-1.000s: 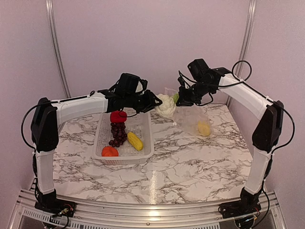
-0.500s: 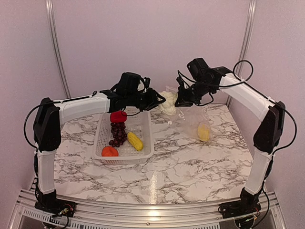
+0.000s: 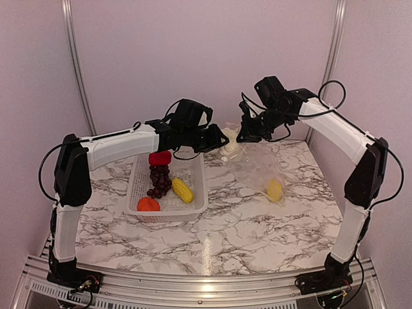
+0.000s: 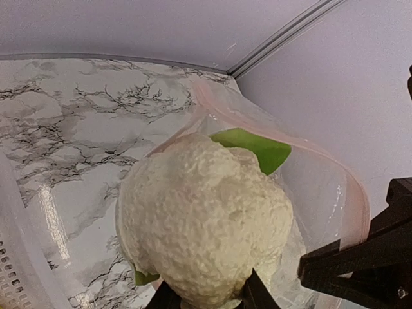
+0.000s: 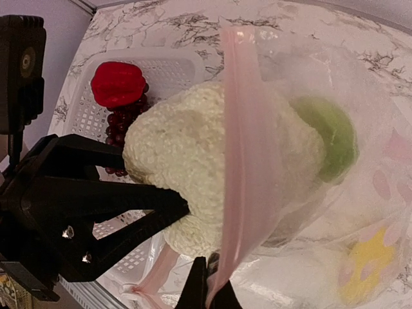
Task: Place the food in the zip-top bag and seal the zipper
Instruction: Place the fake vegetable in the zipper food storage bag, then adjust the zipper food storage bag at the center of the board, then pick up the fake vegetable from the bin.
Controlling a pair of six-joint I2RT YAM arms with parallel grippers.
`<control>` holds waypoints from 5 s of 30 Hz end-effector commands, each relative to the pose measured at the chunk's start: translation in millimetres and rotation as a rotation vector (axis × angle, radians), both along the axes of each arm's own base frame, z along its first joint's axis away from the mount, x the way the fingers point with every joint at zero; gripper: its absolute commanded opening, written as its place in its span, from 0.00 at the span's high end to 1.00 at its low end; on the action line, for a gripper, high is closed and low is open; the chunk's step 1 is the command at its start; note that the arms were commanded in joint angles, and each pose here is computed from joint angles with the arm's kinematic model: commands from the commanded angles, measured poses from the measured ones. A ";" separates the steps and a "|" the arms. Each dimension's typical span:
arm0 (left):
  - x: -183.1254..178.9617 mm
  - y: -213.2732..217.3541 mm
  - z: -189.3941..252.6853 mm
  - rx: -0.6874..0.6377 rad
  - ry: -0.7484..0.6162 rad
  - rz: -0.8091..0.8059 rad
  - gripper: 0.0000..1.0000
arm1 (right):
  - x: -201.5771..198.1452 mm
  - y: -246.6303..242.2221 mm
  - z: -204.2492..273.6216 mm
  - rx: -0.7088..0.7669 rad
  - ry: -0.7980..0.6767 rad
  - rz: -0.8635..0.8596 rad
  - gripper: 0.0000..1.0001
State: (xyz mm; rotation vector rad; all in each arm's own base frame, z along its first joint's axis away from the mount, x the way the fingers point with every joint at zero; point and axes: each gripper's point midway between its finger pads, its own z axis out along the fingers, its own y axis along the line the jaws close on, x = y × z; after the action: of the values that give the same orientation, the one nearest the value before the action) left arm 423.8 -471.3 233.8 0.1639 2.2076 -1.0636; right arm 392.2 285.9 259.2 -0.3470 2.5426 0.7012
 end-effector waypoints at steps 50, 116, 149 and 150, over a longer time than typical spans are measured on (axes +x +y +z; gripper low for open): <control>-56.3 53.0 -51.3 0.307 0.214 0.002 0.28 | -11.7 2.3 14.9 0.076 -0.070 0.007 1.00; -43.4 75.9 43.6 0.133 -0.091 -0.077 0.01 | 17.9 -33.8 9.7 -0.097 -0.142 -0.078 1.00; -116.1 247.4 -76.4 0.649 0.244 0.141 0.18 | 14.0 -25.7 8.6 -0.076 -0.106 -0.025 1.00; -118.9 246.1 -80.1 0.641 0.262 0.135 0.20 | 13.9 -25.2 8.1 -0.072 -0.105 -0.026 1.00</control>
State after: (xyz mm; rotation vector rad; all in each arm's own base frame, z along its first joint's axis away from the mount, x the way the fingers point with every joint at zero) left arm 324.3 -217.0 166.6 0.1417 2.6013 -0.1924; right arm 403.6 256.6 258.1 -0.3563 2.4978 0.5354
